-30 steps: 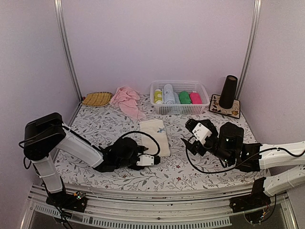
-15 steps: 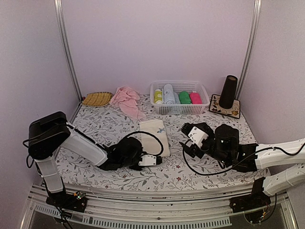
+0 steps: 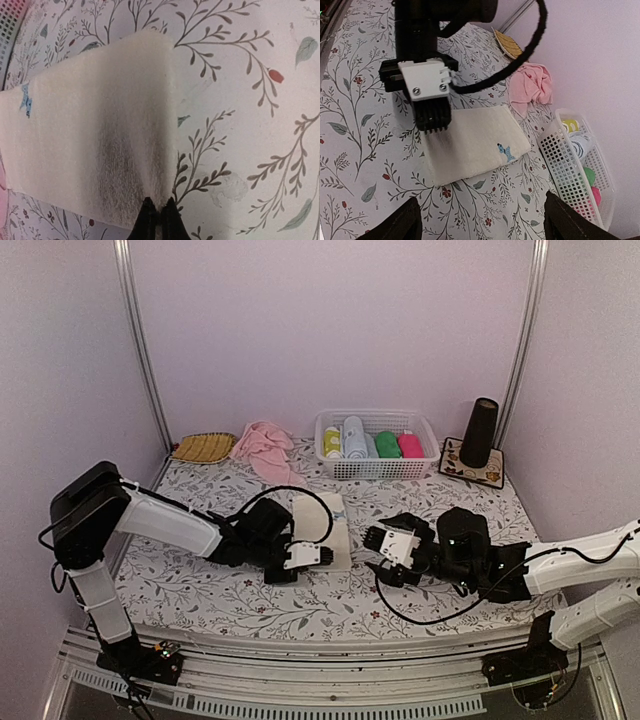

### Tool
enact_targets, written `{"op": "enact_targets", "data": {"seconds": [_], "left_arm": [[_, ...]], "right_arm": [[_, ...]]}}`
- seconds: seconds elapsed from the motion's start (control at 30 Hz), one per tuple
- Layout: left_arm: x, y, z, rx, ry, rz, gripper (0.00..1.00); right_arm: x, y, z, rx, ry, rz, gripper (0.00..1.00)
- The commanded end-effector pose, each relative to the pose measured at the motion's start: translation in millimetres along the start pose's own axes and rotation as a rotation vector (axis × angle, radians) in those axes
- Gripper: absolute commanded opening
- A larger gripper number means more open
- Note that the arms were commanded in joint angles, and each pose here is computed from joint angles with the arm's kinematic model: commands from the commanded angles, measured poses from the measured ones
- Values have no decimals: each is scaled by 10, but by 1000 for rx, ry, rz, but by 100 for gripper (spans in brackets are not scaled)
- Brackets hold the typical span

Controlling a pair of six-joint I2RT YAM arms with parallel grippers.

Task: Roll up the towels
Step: Pick up the towel from the center of the board.

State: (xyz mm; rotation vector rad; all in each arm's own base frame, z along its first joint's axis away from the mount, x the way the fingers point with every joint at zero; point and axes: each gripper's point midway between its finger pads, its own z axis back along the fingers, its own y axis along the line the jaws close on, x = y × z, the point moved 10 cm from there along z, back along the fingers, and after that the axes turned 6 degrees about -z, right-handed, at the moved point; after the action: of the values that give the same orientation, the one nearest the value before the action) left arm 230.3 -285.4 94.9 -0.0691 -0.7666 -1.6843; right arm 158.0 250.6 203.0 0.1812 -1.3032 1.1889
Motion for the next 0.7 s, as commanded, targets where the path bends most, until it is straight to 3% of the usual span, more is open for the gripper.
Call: {"op": "enact_targets", "data": {"seconds": [0.0,0.23,0.43,0.67], "left_arm": [[-69,108,146,-227,-73,182,0],[-258,375,125,-429,-141,402,0],[-461,584,58,-525,-188,523,0],[-649,773,-172,-607,-168,607,0]], "right_arm": [[-40,246,-99,196,-36,155,84],[-147,472,-512,334,47,225,83],[-103,515,-828,318,93,168,77],[-130,526,-1160,253,130,258,76]]}}
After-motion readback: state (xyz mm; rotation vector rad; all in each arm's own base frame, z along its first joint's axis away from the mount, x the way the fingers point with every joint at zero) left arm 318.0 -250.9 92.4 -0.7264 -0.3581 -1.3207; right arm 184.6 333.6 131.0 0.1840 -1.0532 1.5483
